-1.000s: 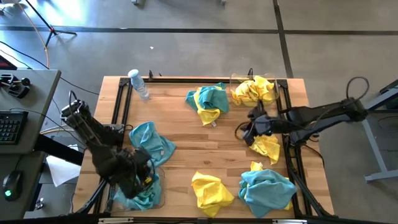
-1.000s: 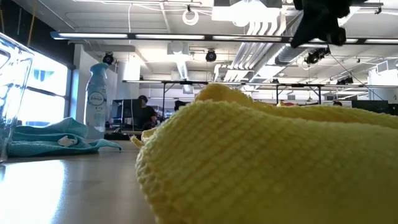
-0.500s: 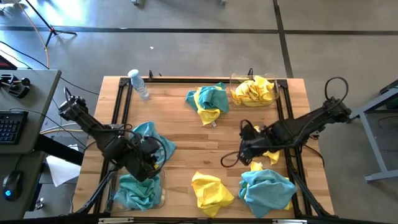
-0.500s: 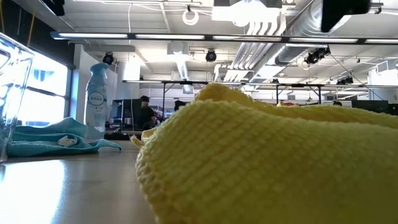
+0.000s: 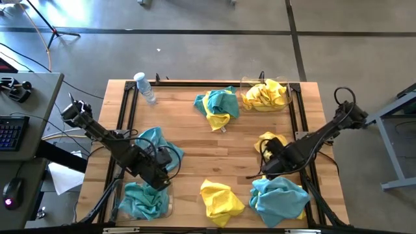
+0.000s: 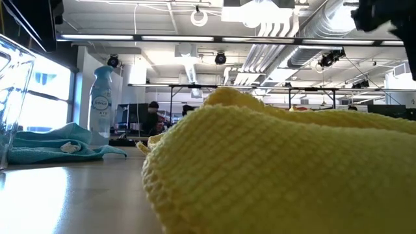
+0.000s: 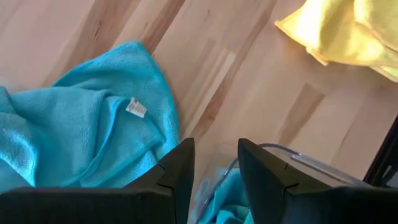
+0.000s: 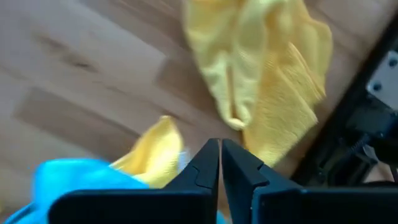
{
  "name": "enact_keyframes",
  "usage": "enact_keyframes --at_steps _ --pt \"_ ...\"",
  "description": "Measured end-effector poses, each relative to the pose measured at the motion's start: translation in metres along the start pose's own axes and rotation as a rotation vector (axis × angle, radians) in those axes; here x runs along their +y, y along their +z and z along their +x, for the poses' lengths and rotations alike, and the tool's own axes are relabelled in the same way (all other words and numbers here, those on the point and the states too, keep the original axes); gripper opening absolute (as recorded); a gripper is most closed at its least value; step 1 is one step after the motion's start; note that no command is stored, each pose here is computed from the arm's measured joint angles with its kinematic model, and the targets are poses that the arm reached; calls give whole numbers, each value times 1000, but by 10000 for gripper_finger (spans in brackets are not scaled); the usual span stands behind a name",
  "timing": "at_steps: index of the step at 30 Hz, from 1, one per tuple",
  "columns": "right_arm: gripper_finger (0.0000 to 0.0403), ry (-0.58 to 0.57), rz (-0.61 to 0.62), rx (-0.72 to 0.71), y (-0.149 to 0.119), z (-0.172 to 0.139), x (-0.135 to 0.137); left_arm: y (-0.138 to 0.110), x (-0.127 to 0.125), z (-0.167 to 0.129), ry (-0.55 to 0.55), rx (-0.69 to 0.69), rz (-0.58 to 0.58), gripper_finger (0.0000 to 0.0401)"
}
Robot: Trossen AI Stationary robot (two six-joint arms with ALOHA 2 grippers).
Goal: Sort microfiber towel by color & place in baskets
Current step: Put the yellow microfiber towel into the top transparent bin
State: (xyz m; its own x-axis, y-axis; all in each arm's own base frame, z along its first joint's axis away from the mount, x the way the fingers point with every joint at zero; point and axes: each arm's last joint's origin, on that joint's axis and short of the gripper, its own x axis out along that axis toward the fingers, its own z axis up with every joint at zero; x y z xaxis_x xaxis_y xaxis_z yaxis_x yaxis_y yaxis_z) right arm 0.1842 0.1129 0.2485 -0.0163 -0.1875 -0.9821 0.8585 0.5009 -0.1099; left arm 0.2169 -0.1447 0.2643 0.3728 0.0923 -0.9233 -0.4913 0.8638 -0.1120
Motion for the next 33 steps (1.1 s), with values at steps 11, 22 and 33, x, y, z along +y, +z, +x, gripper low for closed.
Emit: enact_keyframes --at_steps 11,22,33 --pt "116 74 213 40 12 60 -48 14 8 5 13 8 25 110" --pt "129 182 225 74 29 130 -58 46 35 5 36 -14 -23 110" --pt "15 212 -127 -99 66 105 -51 70 85 -34 32 -196 -156 110"
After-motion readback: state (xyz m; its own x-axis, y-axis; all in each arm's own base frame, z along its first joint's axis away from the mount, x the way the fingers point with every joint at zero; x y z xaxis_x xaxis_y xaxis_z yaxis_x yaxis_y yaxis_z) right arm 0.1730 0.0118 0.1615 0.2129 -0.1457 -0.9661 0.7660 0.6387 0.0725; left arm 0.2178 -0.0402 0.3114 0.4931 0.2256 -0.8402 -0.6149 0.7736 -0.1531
